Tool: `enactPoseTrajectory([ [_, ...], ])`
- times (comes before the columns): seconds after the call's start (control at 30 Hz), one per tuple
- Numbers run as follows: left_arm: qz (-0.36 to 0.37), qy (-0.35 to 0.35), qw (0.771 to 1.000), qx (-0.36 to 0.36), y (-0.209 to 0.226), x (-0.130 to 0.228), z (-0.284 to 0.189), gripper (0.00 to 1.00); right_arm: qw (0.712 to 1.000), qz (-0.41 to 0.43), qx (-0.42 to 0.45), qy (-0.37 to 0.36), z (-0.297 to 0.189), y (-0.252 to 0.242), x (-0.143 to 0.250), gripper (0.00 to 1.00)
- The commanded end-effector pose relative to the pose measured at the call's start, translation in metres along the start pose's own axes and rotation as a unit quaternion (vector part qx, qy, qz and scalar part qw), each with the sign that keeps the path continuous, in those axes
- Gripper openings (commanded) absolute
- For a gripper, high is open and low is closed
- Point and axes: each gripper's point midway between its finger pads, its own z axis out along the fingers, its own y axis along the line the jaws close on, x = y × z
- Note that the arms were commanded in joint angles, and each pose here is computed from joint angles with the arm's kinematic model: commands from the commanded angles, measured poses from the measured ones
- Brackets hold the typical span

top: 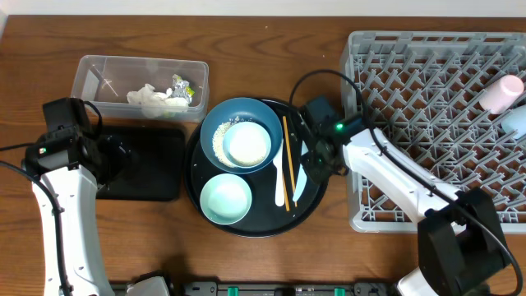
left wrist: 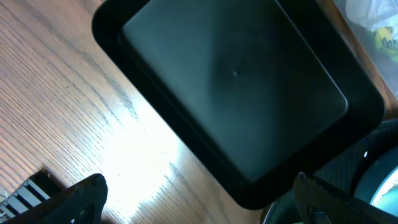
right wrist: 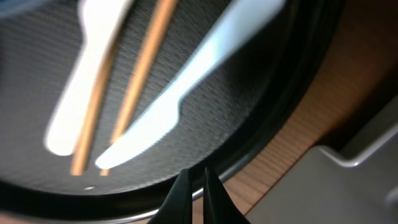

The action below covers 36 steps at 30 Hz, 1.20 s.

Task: Sort waste into correct bins and load items into the dishwasher rack
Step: 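Move right gripper back to the tray toward the white plastic knife, then lower right gripper onto the mint green bowl on the round tray and grasp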

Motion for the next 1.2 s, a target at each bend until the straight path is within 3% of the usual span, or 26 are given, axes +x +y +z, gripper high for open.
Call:
enactPoseTrajectory([
  [0.0, -0.006, 0.002, 1.000, -0.008, 0.003, 0.000, 0.002, 0.96, 1.000, 0.013, 0.025, 0.008, 0.011, -0.006, 0.008, 0.04],
  [0.63, -0.006, 0.001, 1.000, -0.008, 0.003, 0.000, 0.002, 0.96, 0.997, 0.013, 0.077, -0.001, 0.034, -0.024, 0.020, 0.07],
  [1.17, -0.006, 0.001, 1.000, -0.008, 0.003, 0.000, 0.002, 0.96, 0.999, 0.016, 0.033, -0.015, 0.035, -0.009, 0.012, 0.08],
])
